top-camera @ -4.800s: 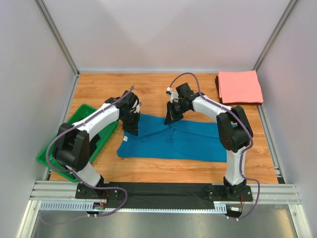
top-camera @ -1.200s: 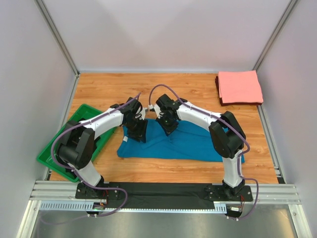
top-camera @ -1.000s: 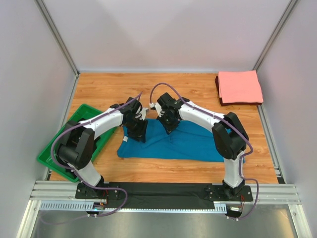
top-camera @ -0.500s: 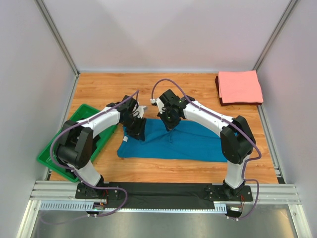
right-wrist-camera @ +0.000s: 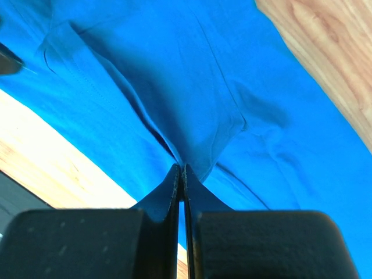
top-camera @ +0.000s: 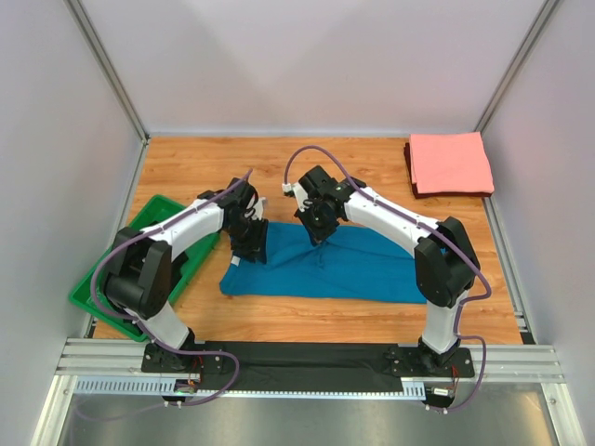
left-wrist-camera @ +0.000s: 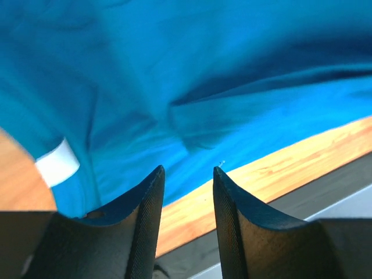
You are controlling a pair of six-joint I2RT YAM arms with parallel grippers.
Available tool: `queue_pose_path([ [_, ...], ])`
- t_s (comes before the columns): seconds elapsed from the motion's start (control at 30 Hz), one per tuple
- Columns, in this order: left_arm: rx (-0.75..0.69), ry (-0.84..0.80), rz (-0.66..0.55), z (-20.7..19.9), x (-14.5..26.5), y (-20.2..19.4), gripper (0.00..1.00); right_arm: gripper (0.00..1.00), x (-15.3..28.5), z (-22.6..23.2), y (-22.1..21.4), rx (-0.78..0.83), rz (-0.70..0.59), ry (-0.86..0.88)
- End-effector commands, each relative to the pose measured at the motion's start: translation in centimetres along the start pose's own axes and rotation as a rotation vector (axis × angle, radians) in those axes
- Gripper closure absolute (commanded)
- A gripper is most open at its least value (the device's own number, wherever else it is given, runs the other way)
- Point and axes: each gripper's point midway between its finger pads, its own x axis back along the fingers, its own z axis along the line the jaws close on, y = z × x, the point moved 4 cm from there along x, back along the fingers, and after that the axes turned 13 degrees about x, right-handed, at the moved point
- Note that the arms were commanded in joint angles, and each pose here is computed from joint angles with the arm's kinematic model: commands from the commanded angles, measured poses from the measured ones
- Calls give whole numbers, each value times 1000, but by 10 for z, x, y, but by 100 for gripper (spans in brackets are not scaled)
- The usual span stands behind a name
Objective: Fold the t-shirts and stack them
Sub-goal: Fold the tshirt
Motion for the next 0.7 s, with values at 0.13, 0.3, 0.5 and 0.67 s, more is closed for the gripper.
queue_pose_path([
  [0.13, 368, 49, -67, -20, 42, 6, 50, 100, 6, 10, -1, -10, -39, 36],
  [0.3, 456, 41, -47, -24, 38, 6, 50, 100, -8, 25, -18, 7, 13, 67],
  [0.5, 488, 125, -15, -7, 20, 0, 49, 99, -13, 27, -25, 0, 28, 18],
  [0.67, 579, 77, -9, -11, 5, 1, 48, 100, -7, 25, -23, 0, 21, -5],
])
